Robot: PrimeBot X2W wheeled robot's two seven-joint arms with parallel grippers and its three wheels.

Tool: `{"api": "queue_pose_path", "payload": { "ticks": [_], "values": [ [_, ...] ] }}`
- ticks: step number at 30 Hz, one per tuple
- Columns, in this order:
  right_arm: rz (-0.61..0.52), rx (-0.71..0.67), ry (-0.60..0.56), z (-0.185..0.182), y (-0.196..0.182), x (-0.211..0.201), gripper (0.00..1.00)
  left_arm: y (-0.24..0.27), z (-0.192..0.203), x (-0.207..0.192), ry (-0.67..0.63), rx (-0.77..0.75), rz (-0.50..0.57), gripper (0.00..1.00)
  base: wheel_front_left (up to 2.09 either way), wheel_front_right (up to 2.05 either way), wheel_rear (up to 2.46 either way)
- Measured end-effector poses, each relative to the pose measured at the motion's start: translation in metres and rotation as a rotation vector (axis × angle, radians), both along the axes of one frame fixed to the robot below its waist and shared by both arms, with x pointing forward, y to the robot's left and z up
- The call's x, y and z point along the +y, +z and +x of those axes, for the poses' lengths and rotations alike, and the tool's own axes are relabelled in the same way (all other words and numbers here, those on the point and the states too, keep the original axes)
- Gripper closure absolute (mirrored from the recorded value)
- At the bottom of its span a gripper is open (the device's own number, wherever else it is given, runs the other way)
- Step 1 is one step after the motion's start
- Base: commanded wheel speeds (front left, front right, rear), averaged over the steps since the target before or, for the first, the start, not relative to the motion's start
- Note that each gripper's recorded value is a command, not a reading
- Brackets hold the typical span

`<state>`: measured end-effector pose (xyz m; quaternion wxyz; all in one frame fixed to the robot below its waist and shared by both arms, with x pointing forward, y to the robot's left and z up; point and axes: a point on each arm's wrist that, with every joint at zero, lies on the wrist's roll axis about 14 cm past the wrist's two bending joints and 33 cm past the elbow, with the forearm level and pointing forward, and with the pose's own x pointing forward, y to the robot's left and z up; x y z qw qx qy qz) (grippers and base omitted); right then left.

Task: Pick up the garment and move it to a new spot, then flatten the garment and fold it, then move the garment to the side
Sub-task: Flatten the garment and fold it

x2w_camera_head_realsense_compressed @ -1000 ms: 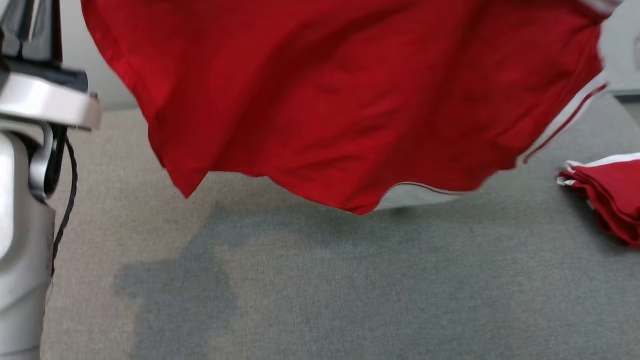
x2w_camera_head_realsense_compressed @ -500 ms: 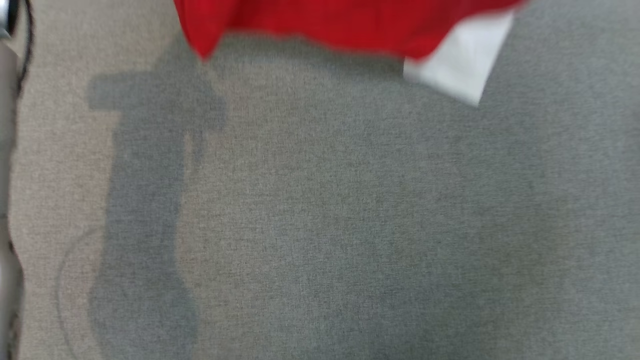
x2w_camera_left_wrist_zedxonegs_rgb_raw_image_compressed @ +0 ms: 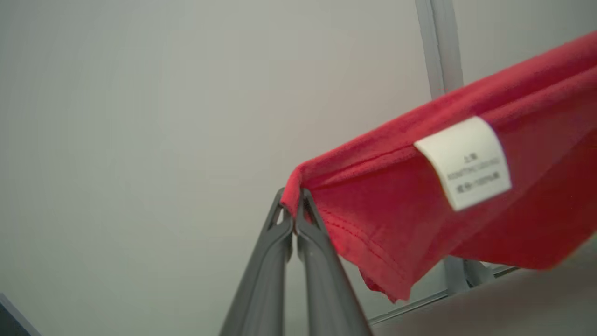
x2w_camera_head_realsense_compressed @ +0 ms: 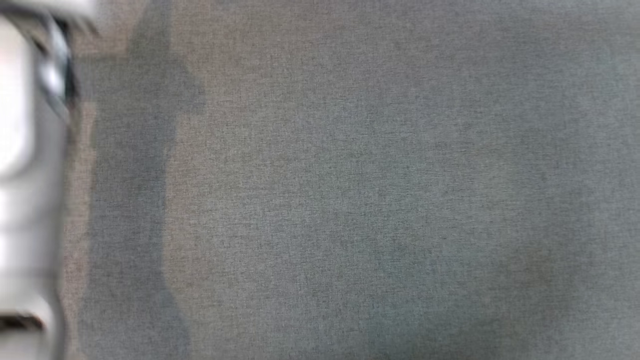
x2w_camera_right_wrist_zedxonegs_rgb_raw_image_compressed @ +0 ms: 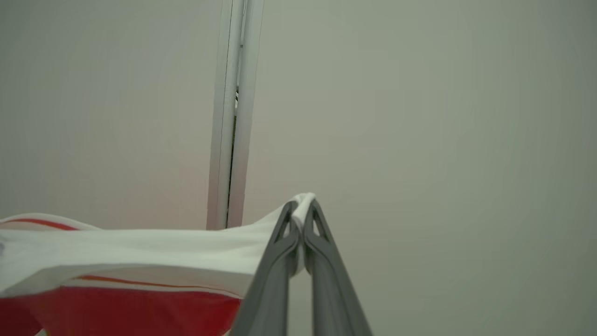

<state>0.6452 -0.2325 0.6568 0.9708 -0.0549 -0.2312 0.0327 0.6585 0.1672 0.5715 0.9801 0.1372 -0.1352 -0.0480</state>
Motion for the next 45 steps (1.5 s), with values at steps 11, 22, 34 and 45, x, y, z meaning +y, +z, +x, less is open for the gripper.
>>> {"api": "queue_pose_path", "payload": {
  "ticks": [11, 22, 34, 45],
  "values": [
    [0.199, 0.483, -0.044, -0.113, -0.197, -0.012, 1.0, -0.158, -0.121, -0.012, 0.043, 0.41, -0.193, 1.0, 0.0, 0.0, 0.0],
    [0.286, 0.634, -0.058, -0.204, -0.234, 0.003, 1.0, -0.184, -0.213, -0.01, 0.097, 0.543, -0.247, 1.0, 0.0, 0.0, 0.0],
    [0.331, 0.721, -0.087, -0.312, -0.253, 0.011, 1.0, -0.192, -0.319, -0.001, 0.118, 0.614, -0.279, 1.0, 0.0, 0.0, 0.0],
    [0.327, 0.736, -0.062, -0.352, -0.258, 0.017, 1.0, -0.198, -0.359, 0.006, 0.153, 0.63, -0.314, 1.0, 0.0, 0.0, 0.0]
  ]
}}
